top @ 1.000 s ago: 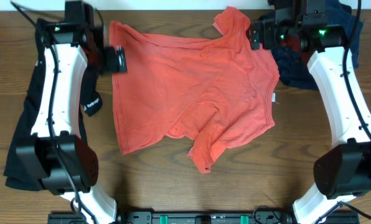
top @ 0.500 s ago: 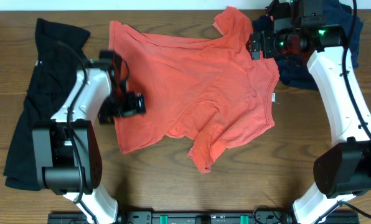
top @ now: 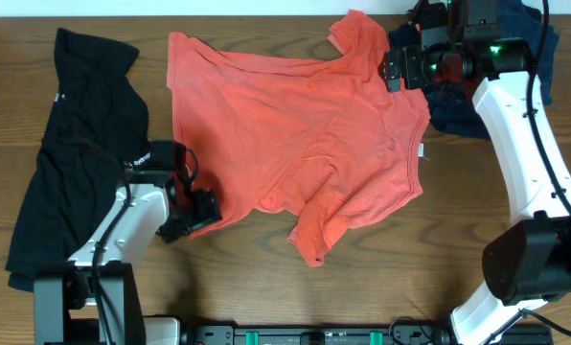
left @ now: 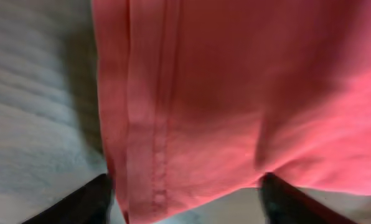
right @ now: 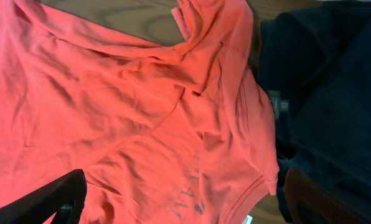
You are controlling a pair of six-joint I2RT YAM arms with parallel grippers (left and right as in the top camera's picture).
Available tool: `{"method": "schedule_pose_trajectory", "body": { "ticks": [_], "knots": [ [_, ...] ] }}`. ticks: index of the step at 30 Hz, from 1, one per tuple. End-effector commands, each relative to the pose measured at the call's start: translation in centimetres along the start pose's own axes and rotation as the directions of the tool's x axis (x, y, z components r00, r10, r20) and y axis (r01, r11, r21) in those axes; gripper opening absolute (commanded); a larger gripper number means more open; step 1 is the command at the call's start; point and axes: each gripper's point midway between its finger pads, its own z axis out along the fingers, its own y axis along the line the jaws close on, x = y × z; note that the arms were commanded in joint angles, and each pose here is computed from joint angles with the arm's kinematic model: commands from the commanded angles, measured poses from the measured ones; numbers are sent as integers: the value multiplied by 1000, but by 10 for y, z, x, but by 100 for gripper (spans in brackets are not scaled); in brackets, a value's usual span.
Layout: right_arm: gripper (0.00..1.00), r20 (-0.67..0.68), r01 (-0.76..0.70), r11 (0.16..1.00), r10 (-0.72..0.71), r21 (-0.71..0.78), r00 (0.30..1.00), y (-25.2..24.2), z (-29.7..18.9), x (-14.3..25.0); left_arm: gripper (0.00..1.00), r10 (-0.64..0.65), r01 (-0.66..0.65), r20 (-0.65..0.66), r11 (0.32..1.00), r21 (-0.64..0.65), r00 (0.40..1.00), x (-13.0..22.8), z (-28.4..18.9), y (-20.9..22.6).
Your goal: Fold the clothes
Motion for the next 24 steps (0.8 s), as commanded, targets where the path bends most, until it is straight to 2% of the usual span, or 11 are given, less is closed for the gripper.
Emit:
{"method": "schedule_pose_trajectory", "body": {
  "ticks": [1, 6, 7, 12, 16, 24],
  "knots": [
    [99, -2, 15, 999, -15, -28, 1000, 6, 2, 0, 67, -26, 26, -4, 1000, 1, 1000, 2, 4, 2],
    [99, -3, 15, 1000, -15, -28, 1000, 6, 1, 0, 65, -25, 25, 5, 1000, 4, 1000, 0, 4, 1],
    [99, -4, 15, 1000, -15, -28, 1000, 6, 1, 0, 62, -25, 25, 6, 1000, 5, 1000, 0, 4, 1],
    [99, -4, 15, 999, -15, -28, 1000, 6, 1, 0, 37, -23, 23, 14, 1000, 5, 1000, -2, 4, 1],
    [99, -6, 14, 1000, -15, -28, 1000, 6, 1, 1, 6, -23, 23, 17, 1000, 6, 1000, -3, 4, 1],
    [99, -11, 14, 1000, -14, -28, 1000, 6, 1, 2, 6, -87, 84, 108, 996, 38, 990, -41, -18, 11]
  ]
}}
